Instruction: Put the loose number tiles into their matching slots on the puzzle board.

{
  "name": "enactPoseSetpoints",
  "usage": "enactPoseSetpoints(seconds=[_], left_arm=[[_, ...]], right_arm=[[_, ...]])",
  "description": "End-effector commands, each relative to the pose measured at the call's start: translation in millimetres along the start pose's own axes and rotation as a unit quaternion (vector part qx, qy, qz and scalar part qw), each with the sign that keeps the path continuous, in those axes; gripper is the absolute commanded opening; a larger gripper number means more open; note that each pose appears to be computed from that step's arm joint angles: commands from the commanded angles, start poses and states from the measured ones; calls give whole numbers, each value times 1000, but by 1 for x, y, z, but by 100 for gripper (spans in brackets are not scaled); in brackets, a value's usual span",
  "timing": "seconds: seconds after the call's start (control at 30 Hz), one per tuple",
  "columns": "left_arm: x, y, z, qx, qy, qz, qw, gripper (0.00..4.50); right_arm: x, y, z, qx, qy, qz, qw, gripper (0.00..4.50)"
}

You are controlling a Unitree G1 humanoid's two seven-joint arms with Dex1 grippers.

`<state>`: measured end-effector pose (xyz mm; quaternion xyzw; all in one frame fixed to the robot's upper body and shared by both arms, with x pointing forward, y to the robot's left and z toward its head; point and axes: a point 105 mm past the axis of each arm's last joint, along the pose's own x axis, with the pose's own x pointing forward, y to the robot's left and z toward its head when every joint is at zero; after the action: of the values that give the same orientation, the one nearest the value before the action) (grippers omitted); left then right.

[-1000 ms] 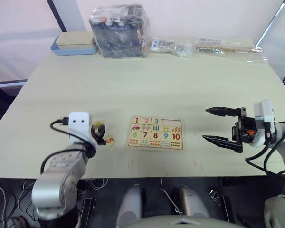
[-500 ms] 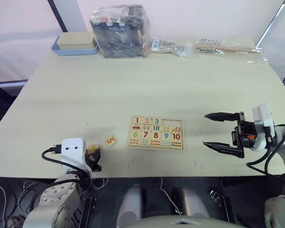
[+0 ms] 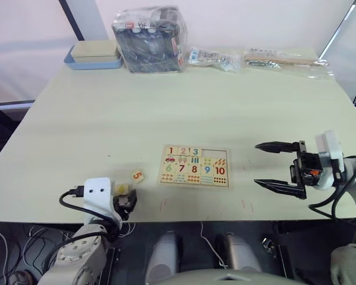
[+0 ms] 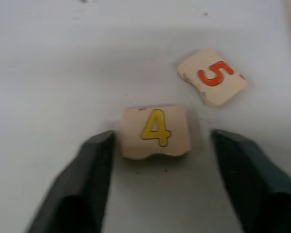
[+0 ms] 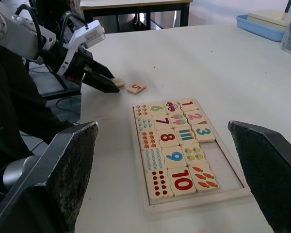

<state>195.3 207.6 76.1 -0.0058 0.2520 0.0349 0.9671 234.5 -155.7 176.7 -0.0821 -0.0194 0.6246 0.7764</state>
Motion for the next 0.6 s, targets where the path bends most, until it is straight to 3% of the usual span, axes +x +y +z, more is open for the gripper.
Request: enactPoseSetpoints(seconds=[0.03, 0.3, 0.47, 0.6], left_arm=[[-11, 3, 12, 3, -34, -8, 999, 444], [-39, 28, 30, 114, -49, -132, 983, 444], [-50, 41, 36, 158, -40, -269, 949, 444], [-46, 63, 46, 220, -62, -340, 912, 444]], right_arm=[[1, 2, 10, -23, -7, 10, 1000, 450], [4, 6, 8, -27, -11, 28, 999, 450], [5, 9, 8, -34, -10, 36, 999, 450], [3, 12, 8, -39, -8, 37, 999, 450]])
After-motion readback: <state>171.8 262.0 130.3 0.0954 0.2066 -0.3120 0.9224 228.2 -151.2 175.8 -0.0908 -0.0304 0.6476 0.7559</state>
